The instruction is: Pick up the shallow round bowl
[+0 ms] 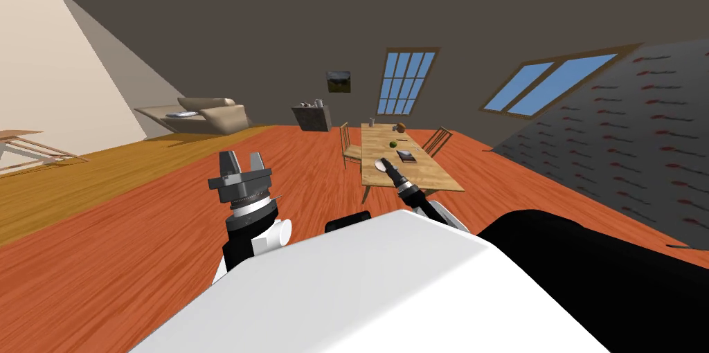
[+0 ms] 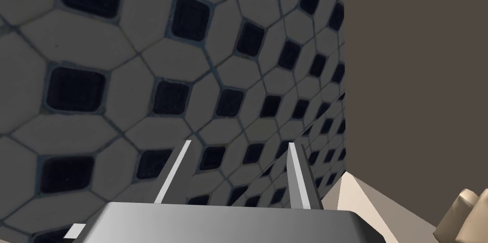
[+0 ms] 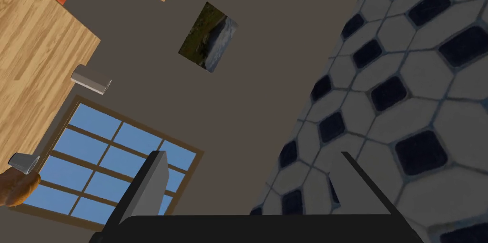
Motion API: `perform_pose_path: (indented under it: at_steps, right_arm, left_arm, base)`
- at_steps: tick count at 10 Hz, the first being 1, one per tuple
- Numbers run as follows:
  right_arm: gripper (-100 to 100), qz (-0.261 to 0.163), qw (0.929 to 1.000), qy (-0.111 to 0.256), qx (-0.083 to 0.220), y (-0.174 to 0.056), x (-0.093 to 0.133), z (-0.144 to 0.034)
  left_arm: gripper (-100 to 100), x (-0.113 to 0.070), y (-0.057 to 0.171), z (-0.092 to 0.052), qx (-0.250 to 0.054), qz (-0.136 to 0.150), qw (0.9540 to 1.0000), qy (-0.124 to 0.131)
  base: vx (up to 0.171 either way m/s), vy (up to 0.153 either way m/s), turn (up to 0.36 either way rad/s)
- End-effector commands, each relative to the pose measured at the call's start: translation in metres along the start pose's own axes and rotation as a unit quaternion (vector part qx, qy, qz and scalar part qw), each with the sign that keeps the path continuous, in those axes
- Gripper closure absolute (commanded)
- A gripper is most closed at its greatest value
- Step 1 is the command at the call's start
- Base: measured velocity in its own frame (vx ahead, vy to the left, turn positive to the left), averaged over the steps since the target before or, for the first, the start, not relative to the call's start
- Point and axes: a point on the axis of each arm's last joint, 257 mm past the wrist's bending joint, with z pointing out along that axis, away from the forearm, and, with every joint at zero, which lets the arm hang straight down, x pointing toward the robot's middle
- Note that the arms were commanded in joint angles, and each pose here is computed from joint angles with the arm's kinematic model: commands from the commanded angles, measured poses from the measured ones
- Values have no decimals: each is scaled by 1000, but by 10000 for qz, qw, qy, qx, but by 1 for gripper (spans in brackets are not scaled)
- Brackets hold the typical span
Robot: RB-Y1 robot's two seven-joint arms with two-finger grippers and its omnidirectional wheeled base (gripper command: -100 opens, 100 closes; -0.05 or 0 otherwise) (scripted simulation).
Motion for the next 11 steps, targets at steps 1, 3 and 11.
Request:
perform_pose_path:
  at_steps: [1, 3, 11]
  right_arm:
    - [-100, -277, 9984, 257, 430, -32, 8, -8]
    - [-100, -499, 9940, 499, 839, -59, 17, -20]
    - [-100, -1406, 9456, 1580, 2473, -165, 45, -100]
  left_arm:
    - [0, 0, 0, 0, 0, 0, 10000, 0]
    - [0, 0, 0, 0, 0, 0, 10000, 0]
    - [0, 0, 0, 0, -1, 1, 10000, 0]
  base:
    - [-6, 44, 170]
    - [4, 32, 185]
    - [17, 27, 175]
